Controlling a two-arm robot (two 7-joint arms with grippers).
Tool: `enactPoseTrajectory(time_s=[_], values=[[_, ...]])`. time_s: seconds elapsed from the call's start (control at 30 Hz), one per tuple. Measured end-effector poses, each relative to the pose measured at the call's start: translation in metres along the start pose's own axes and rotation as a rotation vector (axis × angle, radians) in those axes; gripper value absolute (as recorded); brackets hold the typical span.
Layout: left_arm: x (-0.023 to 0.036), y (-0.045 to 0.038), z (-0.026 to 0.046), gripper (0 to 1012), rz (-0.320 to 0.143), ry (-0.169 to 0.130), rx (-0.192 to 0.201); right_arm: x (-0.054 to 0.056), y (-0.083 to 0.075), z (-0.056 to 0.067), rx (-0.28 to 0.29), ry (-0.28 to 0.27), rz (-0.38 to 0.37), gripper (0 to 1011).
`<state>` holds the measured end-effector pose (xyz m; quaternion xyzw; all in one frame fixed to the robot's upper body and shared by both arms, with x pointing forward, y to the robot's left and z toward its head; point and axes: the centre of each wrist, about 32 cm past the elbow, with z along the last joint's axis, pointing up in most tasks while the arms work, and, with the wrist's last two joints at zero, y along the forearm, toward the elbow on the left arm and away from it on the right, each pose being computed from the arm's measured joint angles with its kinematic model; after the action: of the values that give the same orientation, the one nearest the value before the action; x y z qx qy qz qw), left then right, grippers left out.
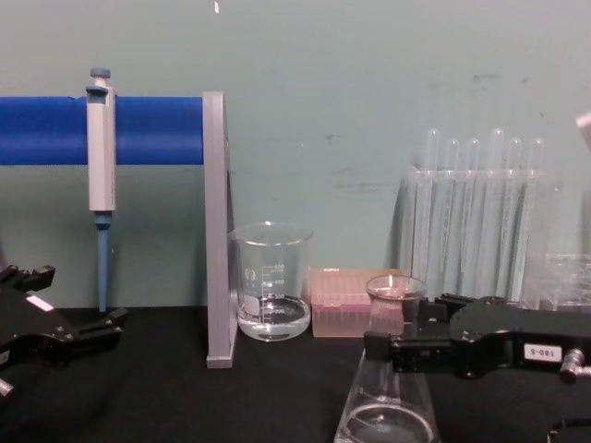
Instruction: Grasp the erlenmeyer flask with one hand, shake it three times, then place it back.
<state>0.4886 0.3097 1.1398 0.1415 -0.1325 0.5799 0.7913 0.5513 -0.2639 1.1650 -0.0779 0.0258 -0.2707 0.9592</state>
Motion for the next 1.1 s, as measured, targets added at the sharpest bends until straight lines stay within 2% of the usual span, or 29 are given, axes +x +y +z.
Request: enactPoseTrajectory(time_s=[0.37,0.5,0.7,0.83,0.93,1.1], values=[[0.0000,0.0000,0.0000,1001,0.000,0.000,0.000,-0.003,-0.009,0.003,-0.024,-0.016,0.010,1002],[0.0000,0.0000,0.0000,1001,0.000,0.000,0.000,-0.006,-0.018,0.003,-0.037,-0.013,0.007,1002],[0.0000,0.0000,0.0000,1001,0.000,0.000,0.000,-0.011,-0.040,0.002,-0.070,0.018,-0.015,1002],[0.0000,0.0000,0.0000,1001,0.000,0.000,0.000,-0.012,-0.058,0.002,-0.097,0.047,-0.058,1002],[0.0000,0.0000,0.0000,1001,0.000,0.000,0.000,-0.012,-0.065,0.003,-0.103,0.061,-0.100,1003],[0.0000,0.0000,0.0000,1001,0.000,0.000,0.000,-0.012,-0.073,0.007,-0.078,0.069,-0.228,1002]])
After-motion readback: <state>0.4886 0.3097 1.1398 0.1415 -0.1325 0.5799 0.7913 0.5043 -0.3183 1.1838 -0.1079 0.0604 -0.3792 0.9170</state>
